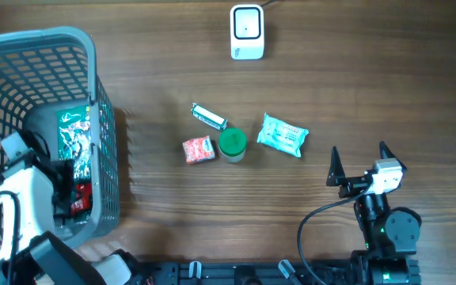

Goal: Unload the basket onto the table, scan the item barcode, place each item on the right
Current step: 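Reach into the basket and grasp the red Nescafe stick with left gripper, then place the red Nescafe stick beside the jar and release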

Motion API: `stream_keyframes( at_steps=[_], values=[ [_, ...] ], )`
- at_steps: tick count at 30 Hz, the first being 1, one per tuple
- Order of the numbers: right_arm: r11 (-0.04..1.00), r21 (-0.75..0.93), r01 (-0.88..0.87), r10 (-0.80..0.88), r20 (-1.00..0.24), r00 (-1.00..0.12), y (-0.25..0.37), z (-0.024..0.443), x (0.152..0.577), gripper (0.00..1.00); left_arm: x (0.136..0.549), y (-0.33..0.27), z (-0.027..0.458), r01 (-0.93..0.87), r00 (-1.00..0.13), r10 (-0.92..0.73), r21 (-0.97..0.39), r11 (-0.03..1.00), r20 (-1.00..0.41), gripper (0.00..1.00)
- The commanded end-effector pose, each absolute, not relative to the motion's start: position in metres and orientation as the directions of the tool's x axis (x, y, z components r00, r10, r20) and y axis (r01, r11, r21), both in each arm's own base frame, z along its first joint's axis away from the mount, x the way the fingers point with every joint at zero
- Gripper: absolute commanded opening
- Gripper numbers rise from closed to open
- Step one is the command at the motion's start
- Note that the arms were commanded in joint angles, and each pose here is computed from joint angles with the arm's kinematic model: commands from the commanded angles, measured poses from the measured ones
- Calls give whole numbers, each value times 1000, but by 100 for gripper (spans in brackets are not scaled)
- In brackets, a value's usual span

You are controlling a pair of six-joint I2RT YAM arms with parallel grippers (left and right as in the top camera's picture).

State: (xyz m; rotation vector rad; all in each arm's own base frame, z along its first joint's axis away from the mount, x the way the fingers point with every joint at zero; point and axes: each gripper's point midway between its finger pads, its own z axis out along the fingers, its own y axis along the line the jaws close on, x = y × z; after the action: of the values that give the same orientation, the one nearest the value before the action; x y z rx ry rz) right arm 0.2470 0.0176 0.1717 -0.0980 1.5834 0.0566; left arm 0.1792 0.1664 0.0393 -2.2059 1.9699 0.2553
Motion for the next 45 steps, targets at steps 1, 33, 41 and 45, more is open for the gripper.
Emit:
stream_keyframes(
  at_steps=[1, 33, 41, 45],
  values=[
    [996, -19, -91, -20, -1000, -8, 16, 173, 247, 100, 168, 151, 15, -993, 118, -974, -10, -118, -194, 100],
    [996, -19, -91, -20, -1000, -8, 16, 173, 247, 100, 341, -181, 294, -129, -736, -434, -522, 843, -520, 4],
    [996, -19, -91, -20, -1000, -8, 16, 173, 247, 100, 321, -321, 110, -116, -929, -215, -315, 942, -302, 4],
    [996, -19, -91, -20, -1000, -8, 16, 173, 247, 100, 314, -325, 44, -202, -944, -251, -224, 953, -215, 4]
  ],
)
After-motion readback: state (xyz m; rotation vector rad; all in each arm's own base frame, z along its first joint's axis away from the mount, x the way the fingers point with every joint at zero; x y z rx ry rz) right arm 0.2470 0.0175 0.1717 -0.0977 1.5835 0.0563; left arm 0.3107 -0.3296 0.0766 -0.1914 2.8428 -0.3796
